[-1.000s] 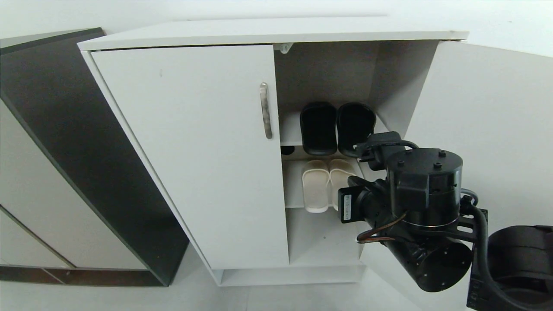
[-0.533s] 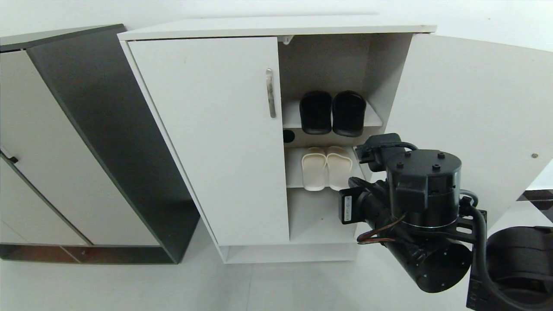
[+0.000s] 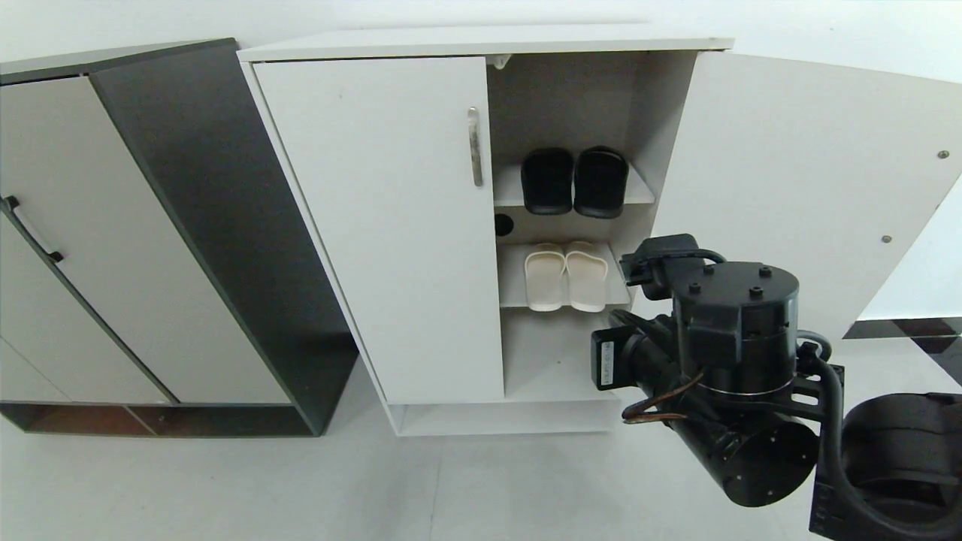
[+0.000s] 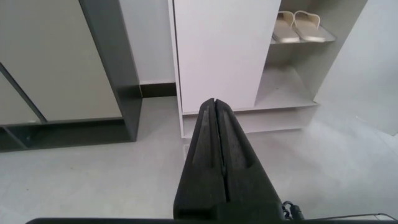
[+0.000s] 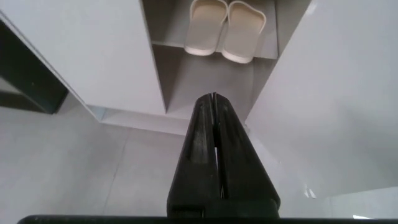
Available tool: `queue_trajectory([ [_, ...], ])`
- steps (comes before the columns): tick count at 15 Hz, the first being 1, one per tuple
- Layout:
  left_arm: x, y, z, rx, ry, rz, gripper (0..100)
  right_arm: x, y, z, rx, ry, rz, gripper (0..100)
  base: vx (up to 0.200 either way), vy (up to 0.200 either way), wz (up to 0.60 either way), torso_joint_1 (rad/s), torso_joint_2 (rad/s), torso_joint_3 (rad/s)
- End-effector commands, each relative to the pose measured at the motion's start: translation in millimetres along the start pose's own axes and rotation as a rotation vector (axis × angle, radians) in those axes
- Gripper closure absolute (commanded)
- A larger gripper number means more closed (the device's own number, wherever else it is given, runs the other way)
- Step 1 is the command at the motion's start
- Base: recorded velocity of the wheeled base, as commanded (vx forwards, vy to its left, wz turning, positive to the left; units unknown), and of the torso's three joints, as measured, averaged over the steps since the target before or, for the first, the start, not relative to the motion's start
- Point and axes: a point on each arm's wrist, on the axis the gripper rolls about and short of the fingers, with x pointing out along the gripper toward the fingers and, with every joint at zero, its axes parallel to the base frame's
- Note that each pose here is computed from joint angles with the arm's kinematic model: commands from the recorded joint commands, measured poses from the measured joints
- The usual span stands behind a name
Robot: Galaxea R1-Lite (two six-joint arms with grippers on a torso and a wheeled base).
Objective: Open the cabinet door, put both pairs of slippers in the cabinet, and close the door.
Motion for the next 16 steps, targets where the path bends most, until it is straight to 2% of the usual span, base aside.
queue_trajectory([
  [1, 0.1, 0.0, 0.0, 0.000, 0.001, 0.002, 100, 0.6, 0.6, -2.1, -0.005, 0.005, 0.000, 100, 0.000, 0.000, 0.00, 0.000, 0.00, 0.000],
  [9, 0.1, 0.0, 0.0, 0.000, 0.001, 0.000, 100, 0.9, 0.0, -3.0, -0.009, 0.009, -0.002, 100, 0.000, 0.000, 0.00, 0.000, -0.01, -0.014],
  [12, 0.1, 0.0, 0.0, 0.000, 0.001, 0.000, 100, 0.9, 0.0, -2.9, -0.013, 0.008, -0.002, 100, 0.000, 0.000, 0.00, 0.018, -0.19, -0.303],
  [16, 0.1, 0.0, 0.0, 0.000, 0.001, 0.000, 100, 0.9, 0.0, -2.9, -0.014, 0.008, -0.002, 100, 0.000, 0.000, 0.00, 0.055, -0.51, -0.363],
])
